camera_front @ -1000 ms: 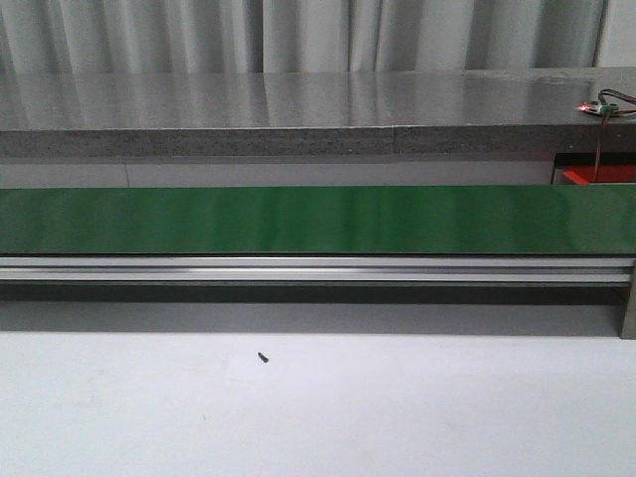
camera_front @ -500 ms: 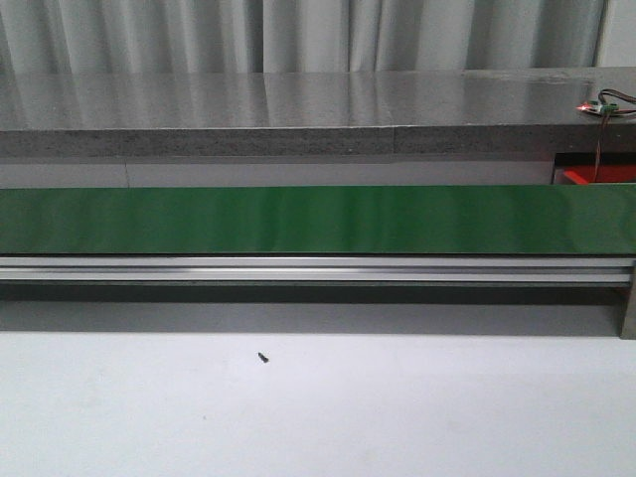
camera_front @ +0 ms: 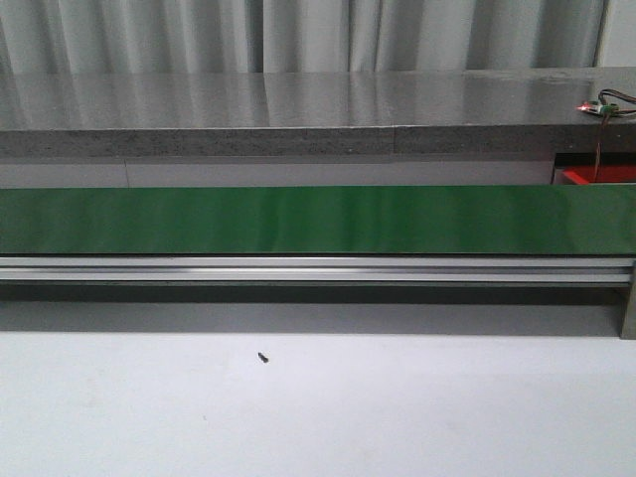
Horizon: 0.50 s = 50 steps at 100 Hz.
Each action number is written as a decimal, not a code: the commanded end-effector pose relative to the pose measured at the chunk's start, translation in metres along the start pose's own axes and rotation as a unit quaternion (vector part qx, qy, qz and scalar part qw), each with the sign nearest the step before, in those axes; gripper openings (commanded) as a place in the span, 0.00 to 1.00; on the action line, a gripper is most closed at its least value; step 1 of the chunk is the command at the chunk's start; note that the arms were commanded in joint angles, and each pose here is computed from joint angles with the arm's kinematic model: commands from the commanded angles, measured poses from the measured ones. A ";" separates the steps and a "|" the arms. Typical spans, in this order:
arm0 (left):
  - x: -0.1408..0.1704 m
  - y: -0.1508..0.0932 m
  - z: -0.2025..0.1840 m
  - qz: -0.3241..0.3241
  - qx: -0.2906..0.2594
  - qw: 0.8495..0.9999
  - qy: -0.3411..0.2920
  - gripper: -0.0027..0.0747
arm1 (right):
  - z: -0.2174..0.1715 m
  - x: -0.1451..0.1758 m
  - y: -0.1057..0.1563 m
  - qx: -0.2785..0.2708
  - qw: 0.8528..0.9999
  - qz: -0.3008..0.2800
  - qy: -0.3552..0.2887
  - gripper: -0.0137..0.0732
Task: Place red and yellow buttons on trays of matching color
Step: 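Raise the right gripper out of the trays above the belt's end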
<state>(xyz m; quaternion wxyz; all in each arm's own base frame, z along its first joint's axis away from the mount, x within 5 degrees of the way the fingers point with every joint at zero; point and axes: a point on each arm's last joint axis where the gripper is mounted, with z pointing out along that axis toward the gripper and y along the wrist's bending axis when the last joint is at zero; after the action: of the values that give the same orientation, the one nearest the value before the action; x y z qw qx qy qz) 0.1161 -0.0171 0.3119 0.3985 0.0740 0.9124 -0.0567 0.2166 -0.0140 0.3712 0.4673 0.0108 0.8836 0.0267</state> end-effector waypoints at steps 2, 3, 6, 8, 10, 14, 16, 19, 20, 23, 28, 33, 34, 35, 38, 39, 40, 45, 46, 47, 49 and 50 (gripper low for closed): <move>-0.011 -0.002 -0.006 -0.003 0.005 0.999 -0.040 0.01 | -0.018 -0.013 0.002 0.004 0.998 -0.008 -0.061 0.08; -0.011 -0.002 -0.006 -0.003 0.005 0.999 -0.040 0.01 | -0.018 -0.013 0.002 0.004 0.998 -0.008 -0.061 0.08; -0.011 -0.002 -0.006 -0.003 0.005 0.999 -0.040 0.01 | -0.020 -0.014 0.002 0.004 0.998 -0.008 -0.063 0.08; -0.011 -0.002 -0.006 -0.003 0.005 0.999 -0.040 0.01 | -0.020 -0.014 0.002 0.004 0.998 -0.008 -0.064 0.08; -0.011 -0.002 -0.006 -0.003 0.005 0.999 -0.040 0.01 | -0.020 -0.014 0.002 0.004 0.998 -0.009 -0.065 0.08; -0.011 -0.002 -0.006 -0.003 0.005 0.999 -0.040 0.01 | -0.022 -0.014 0.002 0.005 0.997 -0.009 -0.073 0.08; -0.011 -0.002 -0.006 -0.003 0.005 0.999 -0.040 0.01 | -0.024 -0.014 0.002 0.007 0.997 -0.010 -0.078 0.08; -0.011 -0.002 -0.006 -0.003 0.005 0.999 -0.040 0.01 | -0.026 -0.014 0.002 0.009 0.996 -0.011 -0.089 0.08; -0.011 -0.002 -0.006 -0.003 0.005 0.999 -0.040 0.01 | -0.027 -0.014 0.002 0.010 0.996 -0.011 -0.092 0.08; -0.011 -0.002 -0.006 -0.003 0.005 0.999 -0.040 0.01 | -0.029 -0.012 0.002 0.012 0.995 -0.011 -0.101 0.08; -0.011 -0.002 -0.006 -0.003 0.005 0.999 -0.040 0.01 | -0.033 -0.010 0.002 0.017 0.992 -0.011 -0.123 0.08; -0.011 -0.002 -0.006 -0.003 0.005 0.999 -0.040 0.01 | -0.035 -0.005 0.001 0.023 0.990 -0.011 -0.142 0.08; -0.011 -0.002 -0.006 -0.003 0.005 0.999 -0.040 0.01 | -0.037 -0.004 0.001 0.024 0.989 -0.011 -0.146 0.08; -0.011 -0.002 -0.006 -0.003 0.005 0.999 -0.040 0.01 | -0.036 -0.002 0.001 0.026 0.988 -0.011 -0.150 0.08; -0.011 -0.002 -0.006 -0.003 0.005 0.999 -0.040 0.01 | -0.036 0.002 0.000 0.029 0.987 -0.012 -0.159 0.08; -0.011 -0.002 -0.006 -0.003 0.005 0.999 -0.040 0.01 | -0.036 0.004 0.000 0.030 0.986 -0.011 -0.161 0.08; -0.011 -0.002 -0.006 -0.003 0.005 0.999 -0.040 0.01 | -0.037 0.005 0.000 0.032 0.985 -0.012 -0.167 0.08; -0.011 -0.002 -0.006 -0.003 0.005 0.999 -0.040 0.01 | -0.037 0.012 -0.001 0.038 0.982 -0.012 -0.183 0.08; -0.011 -0.002 -0.006 -0.003 0.005 0.999 -0.040 0.01 | -0.037 0.015 -0.001 0.039 0.982 -0.013 -0.183 0.08; -0.011 -0.002 -0.006 -0.003 0.005 0.999 -0.040 0.01 | -0.037 0.015 -0.002 0.041 0.981 -0.013 -0.188 0.08; -0.011 -0.002 -0.006 -0.003 0.005 0.999 -0.040 0.01 | -0.037 0.019 -0.002 0.044 0.980 -0.015 -0.192 0.08; -0.011 -0.002 -0.006 -0.003 0.005 0.999 -0.040 0.01 | -0.037 0.020 -0.002 0.045 0.980 -0.015 -0.194 0.08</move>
<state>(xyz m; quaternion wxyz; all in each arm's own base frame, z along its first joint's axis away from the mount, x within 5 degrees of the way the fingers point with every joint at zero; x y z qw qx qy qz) 0.1161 -0.0171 0.3119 0.3985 0.0740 0.9124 -0.0567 0.1823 -0.0139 0.3664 0.5633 0.0217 0.8260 0.0024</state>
